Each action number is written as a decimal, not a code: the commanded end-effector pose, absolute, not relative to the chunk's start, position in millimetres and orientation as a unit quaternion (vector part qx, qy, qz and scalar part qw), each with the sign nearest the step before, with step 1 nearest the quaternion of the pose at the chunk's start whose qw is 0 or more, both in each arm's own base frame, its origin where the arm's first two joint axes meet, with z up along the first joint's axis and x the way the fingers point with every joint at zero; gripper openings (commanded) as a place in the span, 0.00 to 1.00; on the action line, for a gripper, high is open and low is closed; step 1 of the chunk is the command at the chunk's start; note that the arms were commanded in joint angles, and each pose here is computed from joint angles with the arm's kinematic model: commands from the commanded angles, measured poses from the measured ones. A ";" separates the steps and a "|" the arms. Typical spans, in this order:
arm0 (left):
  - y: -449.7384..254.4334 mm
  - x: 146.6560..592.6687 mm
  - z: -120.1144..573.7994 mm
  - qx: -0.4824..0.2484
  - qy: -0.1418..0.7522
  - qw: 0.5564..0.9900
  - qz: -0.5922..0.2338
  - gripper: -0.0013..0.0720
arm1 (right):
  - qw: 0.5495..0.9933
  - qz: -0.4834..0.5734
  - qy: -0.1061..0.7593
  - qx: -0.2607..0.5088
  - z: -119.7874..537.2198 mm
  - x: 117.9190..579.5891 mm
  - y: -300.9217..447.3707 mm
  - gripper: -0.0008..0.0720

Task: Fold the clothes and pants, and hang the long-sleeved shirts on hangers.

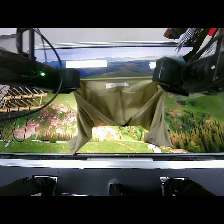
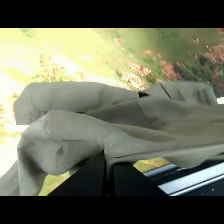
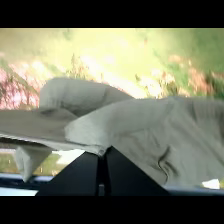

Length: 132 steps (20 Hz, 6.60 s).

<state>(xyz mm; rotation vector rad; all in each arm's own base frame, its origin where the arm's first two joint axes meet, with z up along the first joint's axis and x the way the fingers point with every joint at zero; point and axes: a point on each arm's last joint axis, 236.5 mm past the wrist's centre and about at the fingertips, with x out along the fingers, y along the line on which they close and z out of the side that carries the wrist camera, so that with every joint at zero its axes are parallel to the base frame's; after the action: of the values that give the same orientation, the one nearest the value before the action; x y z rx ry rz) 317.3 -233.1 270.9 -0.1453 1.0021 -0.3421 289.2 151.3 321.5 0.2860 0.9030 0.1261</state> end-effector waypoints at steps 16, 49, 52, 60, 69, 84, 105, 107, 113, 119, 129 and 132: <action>-225.4 341.7 193.7 -0.056 0.519 0.848 -0.088 0.04 | 0.853 0.013 0.522 0.030 212.8 308.4 148.9 0.05; 86.3 350.7 131.1 -0.115 0.529 0.828 0.145 0.75 | 0.847 -0.041 0.520 0.104 70.4 351.2 174.2 0.05; 116.6 345.9 131.6 -0.141 0.517 0.825 0.181 0.76 | 0.847 -0.040 0.521 0.102 70.2 350.8 174.0 0.05; 188.4 282.4 49.9 -0.183 0.572 0.786 0.146 0.85 | 0.847 -0.037 0.523 0.094 69.8 350.1 173.4 0.05; 220.6 263.7 -9.8 -0.176 0.591 0.783 0.080 0.85 | 0.847 -0.036 0.522 0.091 70.0 350.3 173.0 0.05; 226.2 271.0 -72.9 -0.171 0.622 0.764 0.028 0.83 | 0.847 -0.037 0.523 0.090 69.8 350.0 172.4 0.05; 194.7 274.8 -106.4 -0.120 0.667 0.735 -0.017 0.61 | 0.850 -0.040 0.519 0.087 70.7 351.9 170.3 0.05; 195.6 273.7 -106.9 -0.118 0.669 0.734 -0.016 0.61 | 0.850 -0.040 0.519 0.086 70.7 351.9 170.1 0.05; 193.5 271.5 -108.7 -0.120 0.671 0.731 -0.018 0.37 | 0.852 -0.044 0.515 0.084 71.6 353.7 167.8 0.05; 193.6 273.7 -104.4 -0.121 0.669 0.733 -0.020 0.04 | 0.852 -0.045 0.516 0.083 71.3 353.2 167.2 0.05; 214.2 321.2 -51.0 -0.103 0.604 0.791 0.000 0.04 | 0.852 -0.044 0.515 0.083 71.4 353.3 167.4 0.05; 223.3 341.7 -22.6 -0.088 0.571 0.816 0.010 0.04 | 0.852 -0.044 0.516 0.083 71.3 353.2 167.4 0.05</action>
<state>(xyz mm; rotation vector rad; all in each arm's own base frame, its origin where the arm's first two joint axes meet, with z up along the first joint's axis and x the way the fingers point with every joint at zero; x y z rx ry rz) 324.5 215.8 -46.5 -0.2151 1.2877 0.0027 353.6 167.0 71.7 0.1762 1.0839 -0.0944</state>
